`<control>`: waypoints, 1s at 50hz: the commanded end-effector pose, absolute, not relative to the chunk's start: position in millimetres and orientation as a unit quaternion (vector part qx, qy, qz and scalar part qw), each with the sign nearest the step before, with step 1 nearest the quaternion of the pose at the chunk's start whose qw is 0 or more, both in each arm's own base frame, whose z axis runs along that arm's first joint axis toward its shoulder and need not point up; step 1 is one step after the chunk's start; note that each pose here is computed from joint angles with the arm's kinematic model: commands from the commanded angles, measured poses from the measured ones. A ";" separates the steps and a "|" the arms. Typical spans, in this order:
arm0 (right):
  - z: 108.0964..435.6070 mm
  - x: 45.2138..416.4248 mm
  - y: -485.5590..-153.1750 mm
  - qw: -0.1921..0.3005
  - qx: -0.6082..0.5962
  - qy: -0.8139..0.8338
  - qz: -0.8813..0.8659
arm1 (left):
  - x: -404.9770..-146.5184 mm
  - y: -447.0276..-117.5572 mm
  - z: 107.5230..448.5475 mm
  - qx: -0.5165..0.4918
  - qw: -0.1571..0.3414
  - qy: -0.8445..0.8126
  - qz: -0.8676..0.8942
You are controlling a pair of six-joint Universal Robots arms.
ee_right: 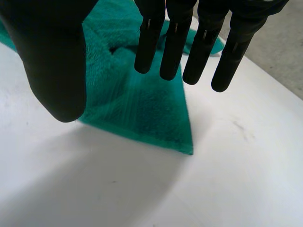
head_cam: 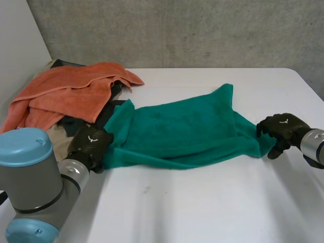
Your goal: Fold the laundry.
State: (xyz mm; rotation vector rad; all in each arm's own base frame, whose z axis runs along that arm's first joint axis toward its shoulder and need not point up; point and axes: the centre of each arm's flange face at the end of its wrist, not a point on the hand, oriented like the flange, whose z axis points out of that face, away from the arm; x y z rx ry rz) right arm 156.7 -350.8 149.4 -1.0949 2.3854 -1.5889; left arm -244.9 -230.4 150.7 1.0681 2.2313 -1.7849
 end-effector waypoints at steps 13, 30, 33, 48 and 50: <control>121.7 170.6 -361.3 0.093 -0.304 0.794 -0.519 | -248.4 -232.3 149.8 0.358 0.047 0.725 -0.587; 177.7 148.9 -363.8 0.043 -0.285 0.781 -0.554 | -231.7 -209.0 211.4 0.352 0.065 0.709 -0.608; 198.8 141.8 -343.0 0.021 -0.330 0.785 -0.525 | -224.6 -193.2 214.9 0.383 0.072 0.723 -0.570; 212.0 124.8 -264.7 -0.014 -0.560 0.780 -0.279 | -220.5 -149.0 191.0 0.491 0.056 0.770 -0.403; 209.8 128.3 -268.0 -0.020 -0.561 0.779 -0.281 | -224.5 -157.1 186.5 0.502 0.066 0.764 -0.399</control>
